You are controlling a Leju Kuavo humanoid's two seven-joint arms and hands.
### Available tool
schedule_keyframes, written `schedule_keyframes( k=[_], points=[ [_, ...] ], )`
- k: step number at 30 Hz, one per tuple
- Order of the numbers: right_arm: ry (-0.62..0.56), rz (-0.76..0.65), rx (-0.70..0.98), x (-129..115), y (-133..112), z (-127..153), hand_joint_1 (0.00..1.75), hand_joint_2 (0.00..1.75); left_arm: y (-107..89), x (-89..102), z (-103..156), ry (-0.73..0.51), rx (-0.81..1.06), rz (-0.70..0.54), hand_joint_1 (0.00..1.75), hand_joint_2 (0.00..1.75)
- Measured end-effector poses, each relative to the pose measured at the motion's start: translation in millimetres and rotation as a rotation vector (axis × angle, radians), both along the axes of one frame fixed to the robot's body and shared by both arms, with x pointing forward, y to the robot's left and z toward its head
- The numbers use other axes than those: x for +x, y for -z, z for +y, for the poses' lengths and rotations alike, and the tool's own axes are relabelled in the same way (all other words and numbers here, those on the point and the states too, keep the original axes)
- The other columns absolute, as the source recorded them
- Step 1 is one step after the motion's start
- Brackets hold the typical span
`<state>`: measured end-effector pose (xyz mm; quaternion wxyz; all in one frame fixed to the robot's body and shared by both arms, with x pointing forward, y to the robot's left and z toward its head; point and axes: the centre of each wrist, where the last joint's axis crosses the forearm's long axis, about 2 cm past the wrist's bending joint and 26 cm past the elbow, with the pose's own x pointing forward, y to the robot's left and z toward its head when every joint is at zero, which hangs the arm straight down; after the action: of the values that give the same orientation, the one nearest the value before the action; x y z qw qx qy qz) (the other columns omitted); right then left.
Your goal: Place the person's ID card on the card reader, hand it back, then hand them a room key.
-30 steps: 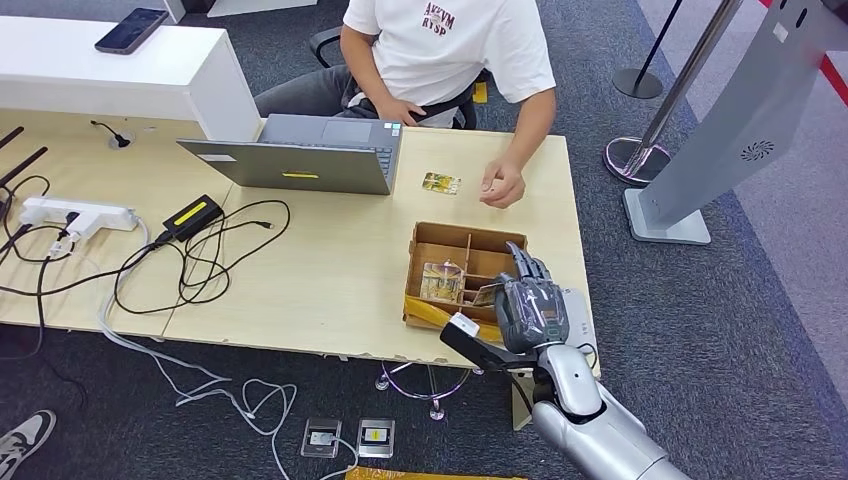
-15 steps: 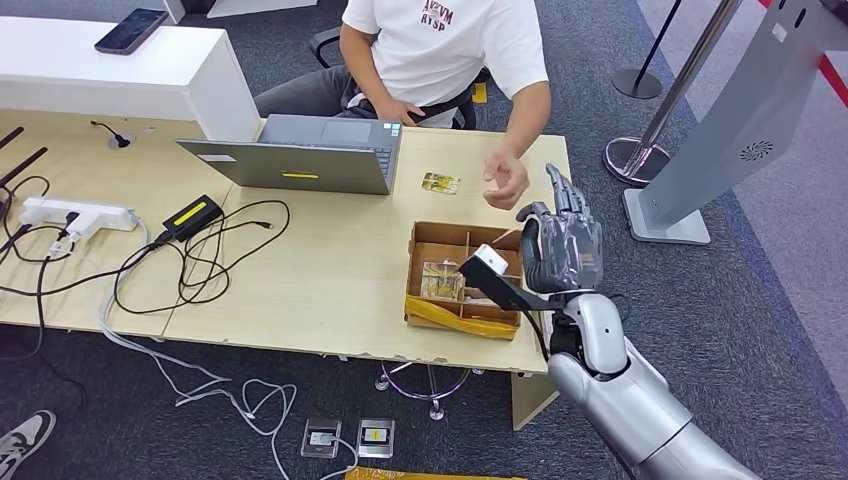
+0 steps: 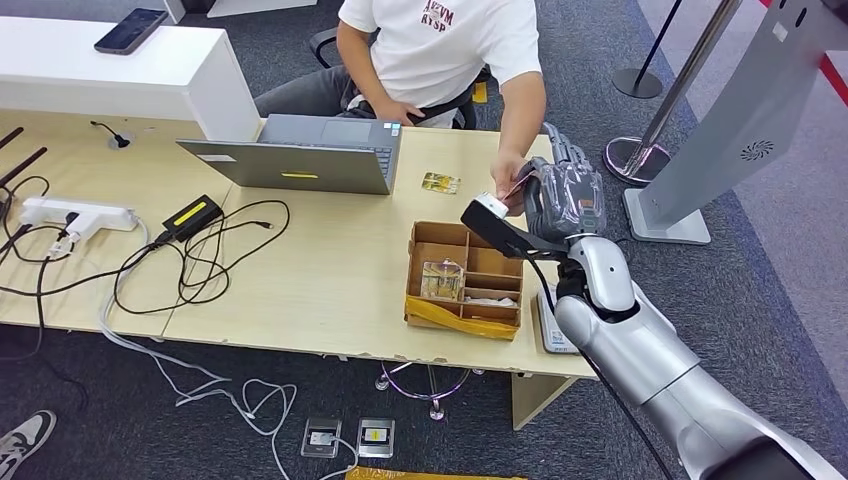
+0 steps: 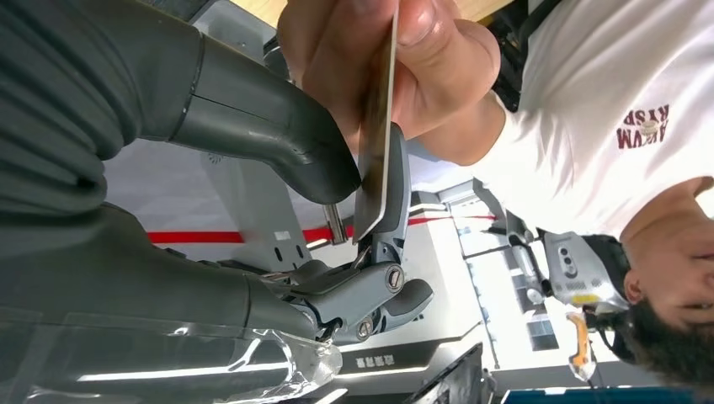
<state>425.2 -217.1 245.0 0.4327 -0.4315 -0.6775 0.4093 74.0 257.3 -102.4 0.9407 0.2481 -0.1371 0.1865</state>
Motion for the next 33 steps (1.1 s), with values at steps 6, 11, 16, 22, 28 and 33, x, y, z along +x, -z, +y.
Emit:
schedule_keyframes(
  k=[6,11,16,22,28,33],
  points=[
    [0.014,0.039,-0.095,11,9,8,0.35,1.75,0.4,0.3,7,0.024,0.001,0.013,0.00,0.00],
    [0.010,0.048,-0.144,14,14,14,0.00,1.75,0.7,0.3,11,0.026,-0.001,0.026,0.00,0.00],
    [0.009,-0.028,-0.207,17,10,19,0.00,1.75,0.9,0.3,13,0.036,-0.003,0.037,0.00,0.00],
    [0.083,-0.212,-0.310,19,-7,6,0.00,1.75,1.3,-1.3,17,0.022,0.001,0.051,0.00,0.00],
    [0.220,-0.358,-0.299,10,-33,-43,0.00,1.75,2.0,-6.0,20,-0.025,0.006,0.081,0.00,0.00],
    [0.351,-0.432,-0.215,-12,-34,-102,0.00,1.75,2.3,-9.1,21,-0.064,0.012,0.095,0.00,0.00]
  ],
)
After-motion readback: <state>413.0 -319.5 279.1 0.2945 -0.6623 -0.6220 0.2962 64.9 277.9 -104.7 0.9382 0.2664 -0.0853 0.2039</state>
